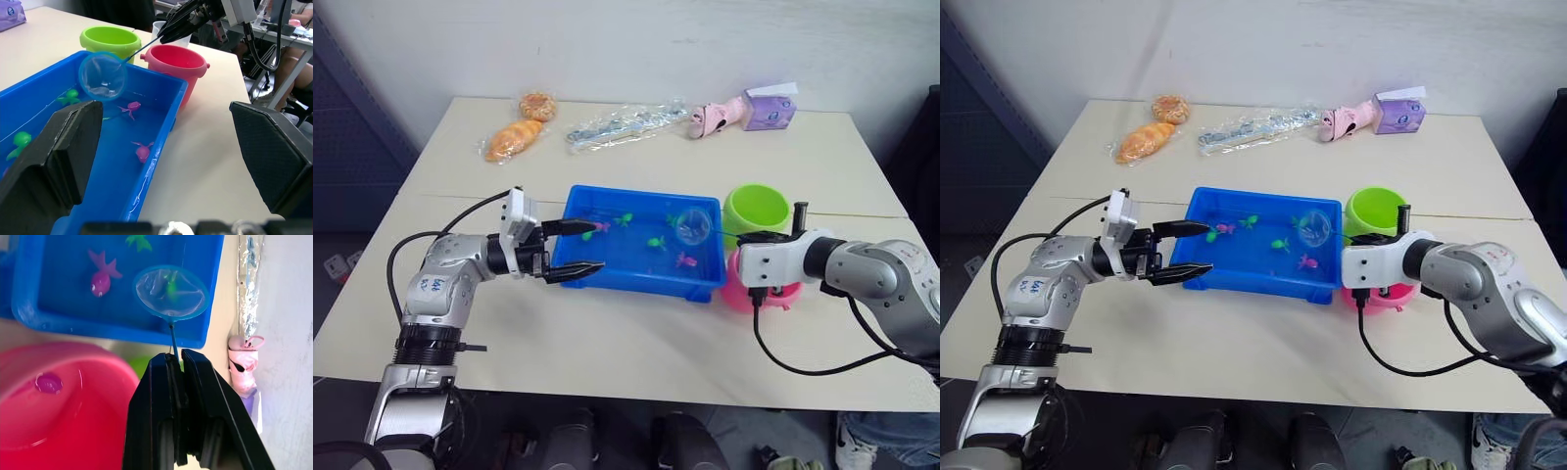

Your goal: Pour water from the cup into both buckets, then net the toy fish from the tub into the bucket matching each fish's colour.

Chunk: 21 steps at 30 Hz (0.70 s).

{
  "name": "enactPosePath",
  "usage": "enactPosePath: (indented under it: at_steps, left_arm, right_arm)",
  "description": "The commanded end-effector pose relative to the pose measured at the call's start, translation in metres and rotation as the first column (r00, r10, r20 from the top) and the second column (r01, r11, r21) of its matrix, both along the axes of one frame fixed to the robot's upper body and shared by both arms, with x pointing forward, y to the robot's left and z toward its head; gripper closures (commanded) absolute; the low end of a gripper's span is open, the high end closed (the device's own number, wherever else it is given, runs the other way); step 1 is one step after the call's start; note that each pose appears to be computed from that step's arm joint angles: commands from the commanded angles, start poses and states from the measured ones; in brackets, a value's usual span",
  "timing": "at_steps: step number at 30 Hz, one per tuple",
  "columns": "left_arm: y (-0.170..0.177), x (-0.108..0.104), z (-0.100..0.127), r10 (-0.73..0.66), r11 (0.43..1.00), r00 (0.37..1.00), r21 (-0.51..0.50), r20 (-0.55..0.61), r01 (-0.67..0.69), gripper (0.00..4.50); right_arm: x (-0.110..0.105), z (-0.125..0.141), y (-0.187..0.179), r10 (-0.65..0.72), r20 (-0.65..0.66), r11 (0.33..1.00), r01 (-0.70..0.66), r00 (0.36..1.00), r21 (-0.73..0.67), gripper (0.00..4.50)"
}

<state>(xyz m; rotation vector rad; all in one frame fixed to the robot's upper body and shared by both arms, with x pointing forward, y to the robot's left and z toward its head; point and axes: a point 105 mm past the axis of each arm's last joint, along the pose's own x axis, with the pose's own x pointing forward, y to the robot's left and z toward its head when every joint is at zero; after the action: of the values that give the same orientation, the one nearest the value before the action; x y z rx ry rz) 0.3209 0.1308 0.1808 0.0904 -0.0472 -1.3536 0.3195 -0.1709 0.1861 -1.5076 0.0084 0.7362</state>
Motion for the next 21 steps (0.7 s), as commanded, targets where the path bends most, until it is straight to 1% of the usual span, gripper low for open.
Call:
enactPosePath:
  at_steps: [1, 4, 8, 14, 18, 20, 21]
  left_arm:
    - [-0.007, -0.005, 0.009, -0.036, 0.999, 0.998, -0.006, 0.043, 0.036, 0.04]
    - [-0.008, -0.006, 0.01, -0.043, 0.999, 0.998, -0.005, 0.042, 0.043, 0.04]
    - [-0.006, -0.007, 0.009, -0.043, 0.999, 0.998, 0.0, 0.038, 0.043, 0.04]
    - [-0.005, -0.006, 0.01, -0.044, 0.999, 0.998, 0.004, 0.041, 0.043, 0.04]
    - [-0.006, -0.006, 0.01, -0.044, 0.999, 0.998, 0.002, 0.041, 0.044, 0.04]
    - [-0.005, -0.006, 0.01, -0.044, 0.999, 0.998, 0.003, 0.04, 0.044, 0.04]
    - [-0.005, -0.006, 0.01, -0.043, 0.999, 0.998, 0.003, 0.04, 0.043, 0.04]
  right_arm:
    - [0.003, 0.013, 0.002, 0.003, 0.042, 0.998, 0.0, 0.999, -0.068, 4.5]
    - [0.003, 0.009, -0.001, -0.014, 0.01, 0.994, 0.015, 1.0, -0.108, 4.5]
    - [-0.002, 0.002, -0.002, -0.024, -0.061, 0.987, 0.014, 0.998, -0.158, 4.5]
    - [-0.01, 0.0, 0.001, -0.039, -0.151, 0.985, 0.013, 0.988, -0.172, 4.5]
    - [-0.019, -0.004, 0.005, -0.058, -0.245, 0.99, 0.025, 0.968, -0.136, 4.5]
    - [-0.021, -0.005, 0.008, -0.075, -0.291, 0.996, 0.057, 0.954, -0.069, 4.5]
    - [-0.021, -0.004, 0.008, -0.083, -0.293, 0.996, 0.072, 0.953, -0.049, 4.5]
